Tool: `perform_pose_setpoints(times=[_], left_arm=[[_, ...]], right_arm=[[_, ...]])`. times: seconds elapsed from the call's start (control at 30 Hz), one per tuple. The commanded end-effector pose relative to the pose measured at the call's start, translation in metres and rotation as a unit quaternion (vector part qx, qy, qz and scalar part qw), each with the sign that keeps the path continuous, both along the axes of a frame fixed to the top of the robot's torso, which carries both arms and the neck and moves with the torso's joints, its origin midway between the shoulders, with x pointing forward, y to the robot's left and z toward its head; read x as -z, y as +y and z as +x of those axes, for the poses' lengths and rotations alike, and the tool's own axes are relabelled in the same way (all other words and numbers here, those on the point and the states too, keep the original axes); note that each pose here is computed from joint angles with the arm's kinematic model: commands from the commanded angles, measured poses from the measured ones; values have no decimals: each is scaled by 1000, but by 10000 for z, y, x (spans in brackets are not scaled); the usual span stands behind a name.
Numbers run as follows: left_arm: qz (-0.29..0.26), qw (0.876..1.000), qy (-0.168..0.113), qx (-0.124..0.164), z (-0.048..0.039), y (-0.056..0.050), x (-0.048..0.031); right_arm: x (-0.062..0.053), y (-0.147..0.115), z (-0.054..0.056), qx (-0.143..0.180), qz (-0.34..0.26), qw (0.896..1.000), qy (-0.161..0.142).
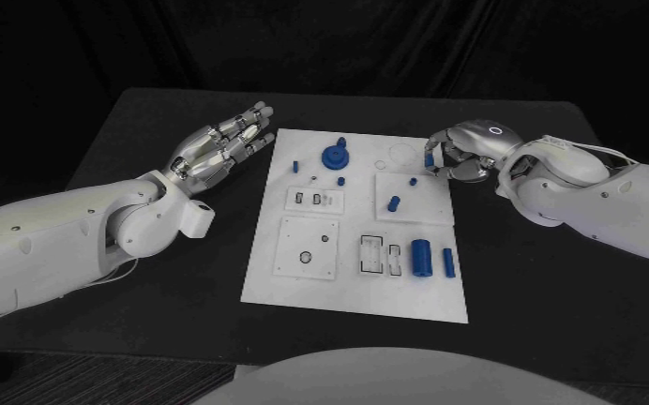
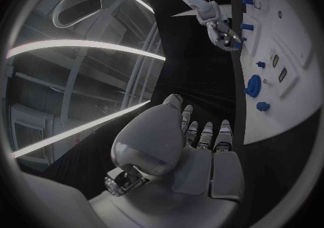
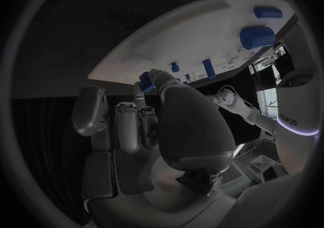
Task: Assemble the parts on the task board
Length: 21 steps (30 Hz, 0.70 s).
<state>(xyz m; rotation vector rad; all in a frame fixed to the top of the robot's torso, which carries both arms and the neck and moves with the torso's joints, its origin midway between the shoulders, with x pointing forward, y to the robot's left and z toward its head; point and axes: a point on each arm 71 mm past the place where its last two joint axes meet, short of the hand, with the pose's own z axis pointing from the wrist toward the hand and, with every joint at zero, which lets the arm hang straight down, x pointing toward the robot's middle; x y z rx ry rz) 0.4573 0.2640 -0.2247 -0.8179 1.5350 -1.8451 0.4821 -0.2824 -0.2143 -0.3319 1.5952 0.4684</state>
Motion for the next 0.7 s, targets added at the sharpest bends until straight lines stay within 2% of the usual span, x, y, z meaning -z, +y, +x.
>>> perform_pose_setpoints(times=[0.03, 0.17, 0.33, 0.47, 0.7], left_arm=[[-8, 1000, -3, 6, -12, -14, -8], [-7, 1000, -3, 6, -10, -18, -6], [-7, 1000, -2, 8, -9, -32, -4], [-7, 1000, -1, 8, -11, -37, -4], [-6, 1000, -1, 8, -12, -43, -3]], right_arm=[[-186, 130, -49, -16, 36, 998, -42], [-322, 343, -135, -41, 51, 997, -44], [-365, 634, -219, -73, 57, 995, -27], [-291, 868, -272, -96, 55, 994, -2], [-94, 1201, -313, -123, 51, 991, 31]])
